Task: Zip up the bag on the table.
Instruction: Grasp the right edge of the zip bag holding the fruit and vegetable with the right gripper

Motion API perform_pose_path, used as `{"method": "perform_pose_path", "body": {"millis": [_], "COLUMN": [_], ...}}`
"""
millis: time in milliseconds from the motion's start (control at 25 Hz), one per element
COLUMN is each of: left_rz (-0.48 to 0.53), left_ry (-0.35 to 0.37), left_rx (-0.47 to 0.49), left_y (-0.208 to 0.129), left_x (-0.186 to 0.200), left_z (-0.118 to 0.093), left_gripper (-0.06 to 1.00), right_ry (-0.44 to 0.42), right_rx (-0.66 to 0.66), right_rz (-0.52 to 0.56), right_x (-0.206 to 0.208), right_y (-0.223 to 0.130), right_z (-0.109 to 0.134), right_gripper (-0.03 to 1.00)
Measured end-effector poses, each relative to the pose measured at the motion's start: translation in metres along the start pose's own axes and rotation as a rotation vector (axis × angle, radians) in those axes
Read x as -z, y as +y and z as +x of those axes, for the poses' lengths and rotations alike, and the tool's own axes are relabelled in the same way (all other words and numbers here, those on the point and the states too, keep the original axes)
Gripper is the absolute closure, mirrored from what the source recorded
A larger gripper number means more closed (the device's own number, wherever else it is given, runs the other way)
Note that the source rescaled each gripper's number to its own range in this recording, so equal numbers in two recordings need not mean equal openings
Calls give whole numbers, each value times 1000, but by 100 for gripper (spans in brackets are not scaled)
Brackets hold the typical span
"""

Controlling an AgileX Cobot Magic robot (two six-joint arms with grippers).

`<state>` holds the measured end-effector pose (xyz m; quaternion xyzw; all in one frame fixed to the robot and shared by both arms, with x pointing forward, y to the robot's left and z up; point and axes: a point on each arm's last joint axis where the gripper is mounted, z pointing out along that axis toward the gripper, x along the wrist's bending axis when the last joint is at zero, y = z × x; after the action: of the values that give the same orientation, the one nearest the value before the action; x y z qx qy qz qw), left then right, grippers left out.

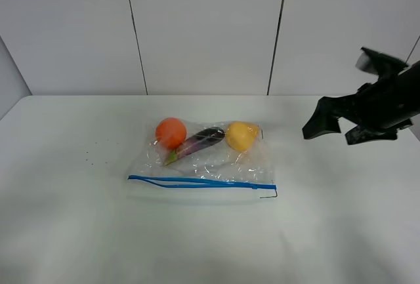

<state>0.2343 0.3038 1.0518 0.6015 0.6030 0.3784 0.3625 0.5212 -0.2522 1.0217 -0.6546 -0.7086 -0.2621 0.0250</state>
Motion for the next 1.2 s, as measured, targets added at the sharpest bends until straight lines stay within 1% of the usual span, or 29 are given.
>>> {"method": "perform_pose_path", "body": {"millis": [120,280,360,560,680,760,840,960,1200], "left_rz": [0,0,0,0,0,0,0,0,0], "left_ry": [0,0,0,0,0,0,0,0,-1], "left_rx": [0,0,0,0,0,0,0,0,0], "left_y": [0,0,0,0,0,0,0,0,0], "left_x": [0,0,0,0,0,0,0,0,0], "left_z": [0,0,0,0,0,0,0,0,0], "left_gripper": [-6,-6,-6,-6,-6,-6,-6,-6,-6], "right_ry": [92,194,248,400,516,564,582,584,580], "right_rx": [1,5,-12,-76,-117,-128,-136,-137,-114], "right_rz": [69,105,119,164,158,172,185,179,143], "right_x": [-33,-64,-74,-97,-110,-120,-131,-140,-144], "right_y": [4,6,7,3,2,-1,-5,-6,6], "right_z": [-6,-12,-18,-45,-55,-58,-62,-66,-68], "right_gripper": [-3,-3,-3,-3,-3,-3,-3,-3,-3]}}
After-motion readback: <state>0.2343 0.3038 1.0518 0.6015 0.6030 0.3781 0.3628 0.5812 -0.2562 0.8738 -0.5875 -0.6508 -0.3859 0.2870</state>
